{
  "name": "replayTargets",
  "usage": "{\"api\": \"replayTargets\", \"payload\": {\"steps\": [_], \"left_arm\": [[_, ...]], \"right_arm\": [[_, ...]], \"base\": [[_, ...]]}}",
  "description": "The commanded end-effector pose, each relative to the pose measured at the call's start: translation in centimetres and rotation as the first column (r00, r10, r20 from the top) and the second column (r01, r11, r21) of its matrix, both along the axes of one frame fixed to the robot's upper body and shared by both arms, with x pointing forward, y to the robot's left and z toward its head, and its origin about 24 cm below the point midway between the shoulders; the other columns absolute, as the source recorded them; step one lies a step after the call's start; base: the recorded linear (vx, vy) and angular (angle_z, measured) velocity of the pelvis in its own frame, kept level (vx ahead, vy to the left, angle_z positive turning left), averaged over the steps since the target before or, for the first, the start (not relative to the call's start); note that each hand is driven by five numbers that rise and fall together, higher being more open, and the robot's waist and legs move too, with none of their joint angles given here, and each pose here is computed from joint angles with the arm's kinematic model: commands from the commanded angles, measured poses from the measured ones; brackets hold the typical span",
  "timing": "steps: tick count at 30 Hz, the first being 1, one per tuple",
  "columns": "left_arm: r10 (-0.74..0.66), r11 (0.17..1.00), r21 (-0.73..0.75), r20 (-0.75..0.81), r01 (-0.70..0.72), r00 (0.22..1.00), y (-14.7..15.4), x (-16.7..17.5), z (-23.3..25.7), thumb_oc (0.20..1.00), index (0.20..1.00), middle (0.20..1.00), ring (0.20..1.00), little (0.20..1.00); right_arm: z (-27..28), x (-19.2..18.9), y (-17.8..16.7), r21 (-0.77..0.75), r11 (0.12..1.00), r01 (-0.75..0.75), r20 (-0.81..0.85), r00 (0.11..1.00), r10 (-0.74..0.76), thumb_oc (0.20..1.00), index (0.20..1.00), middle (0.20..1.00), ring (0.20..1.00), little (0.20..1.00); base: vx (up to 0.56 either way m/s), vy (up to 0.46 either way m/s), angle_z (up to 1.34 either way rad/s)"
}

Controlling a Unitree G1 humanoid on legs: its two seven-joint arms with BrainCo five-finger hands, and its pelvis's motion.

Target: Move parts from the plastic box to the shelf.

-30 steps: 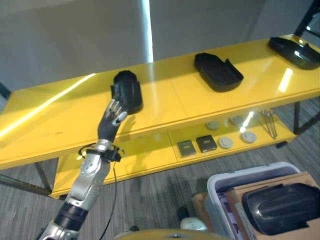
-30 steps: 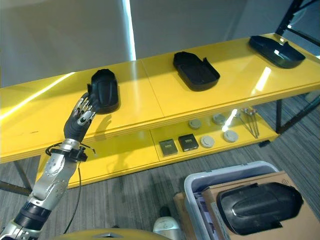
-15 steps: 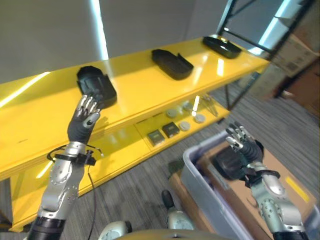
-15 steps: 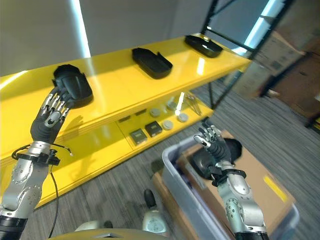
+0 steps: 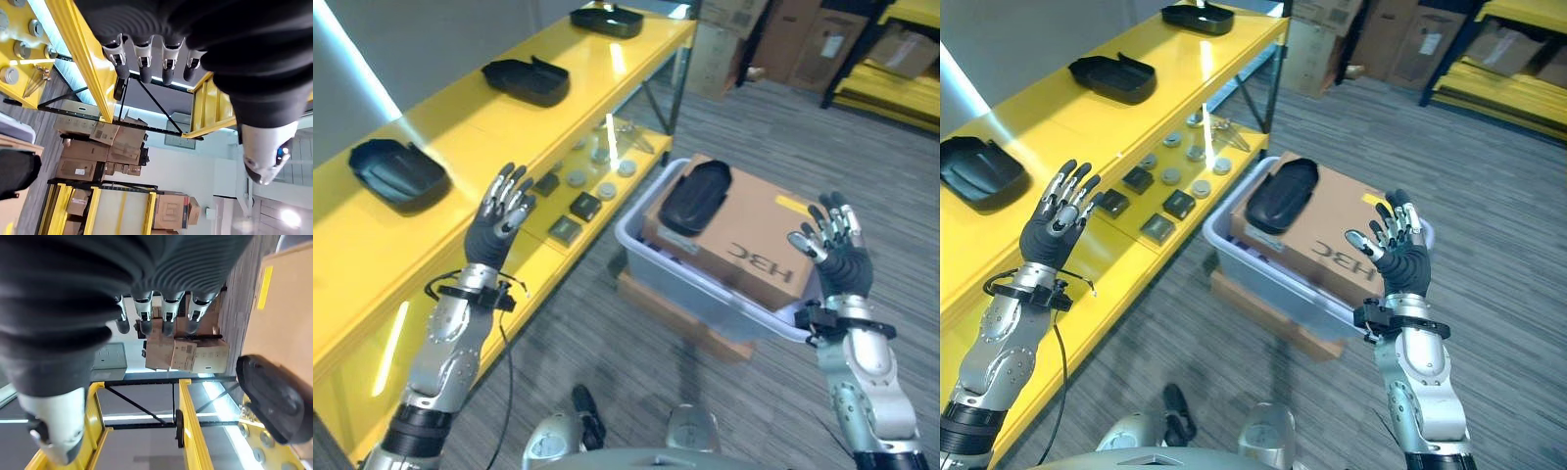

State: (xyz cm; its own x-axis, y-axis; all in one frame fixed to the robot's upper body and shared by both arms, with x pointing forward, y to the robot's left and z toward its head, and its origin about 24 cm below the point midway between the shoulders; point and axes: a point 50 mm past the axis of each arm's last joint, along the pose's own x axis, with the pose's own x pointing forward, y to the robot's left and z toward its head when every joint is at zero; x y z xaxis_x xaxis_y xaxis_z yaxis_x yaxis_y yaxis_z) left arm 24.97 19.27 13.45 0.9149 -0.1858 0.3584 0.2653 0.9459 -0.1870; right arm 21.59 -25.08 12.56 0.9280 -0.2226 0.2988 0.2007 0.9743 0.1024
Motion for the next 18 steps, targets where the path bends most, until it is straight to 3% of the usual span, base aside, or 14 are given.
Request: {"api": "replayTargets", "payload": {"steps": [1,4,9,14,18], "left_arm": [[-0.023,0.997,-0.076,0.063,0.028,0.998,0.1,-0.4,1.5,1.0,1.0,1.0,1.0,1.0],[-0.049,0.993,-0.11,0.036,0.052,0.998,0.0,-0.6,0.8,1.0,1.0,1.0,1.0,1.0],[-0.16,0.967,-0.21,-0.052,0.146,0.986,-1.4,-1.5,-1.7,1.0,1.0,1.0,1.0,1.0],[-0.129,0.965,-0.239,-0.06,0.112,0.99,-1.6,-1.2,-2.1,1.0,1.0,1.0,1.0,1.0],[-0.093,0.971,-0.227,-0.088,0.071,0.992,-0.1,-1.5,-2.1,1.0,1.0,1.0,1.0,1.0]], "right_arm": [[0.8,0.8,0.2,-0.018,0.999,0.031,0.055,0.998,-0.03,1.0,1.0,1.0,1.0,1.0],[0.2,0.5,0.2,-0.013,0.999,0.035,0.023,0.999,-0.035,1.0,1.0,1.0,1.0,1.0],[-1.6,-1.2,-1.2,-0.018,0.999,0.029,-0.074,0.997,-0.031,1.0,1.0,1.0,1.0,1.0],[-0.9,0.1,-1.3,-0.045,0.999,-0.006,-0.074,0.997,0.003,1.0,1.0,1.0,1.0,1.0],[-0.5,1.5,-0.9,-0.025,0.999,-0.04,-0.083,0.996,0.038,1.0,1.0,1.0,1.0,1.0]], "base": [[-0.01,-0.482,-1.35],[0.02,-0.3,-1.18],[0.06,-0.393,-0.27],[0.03,-0.251,-0.25],[0.1,-0.132,-0.94]]}}
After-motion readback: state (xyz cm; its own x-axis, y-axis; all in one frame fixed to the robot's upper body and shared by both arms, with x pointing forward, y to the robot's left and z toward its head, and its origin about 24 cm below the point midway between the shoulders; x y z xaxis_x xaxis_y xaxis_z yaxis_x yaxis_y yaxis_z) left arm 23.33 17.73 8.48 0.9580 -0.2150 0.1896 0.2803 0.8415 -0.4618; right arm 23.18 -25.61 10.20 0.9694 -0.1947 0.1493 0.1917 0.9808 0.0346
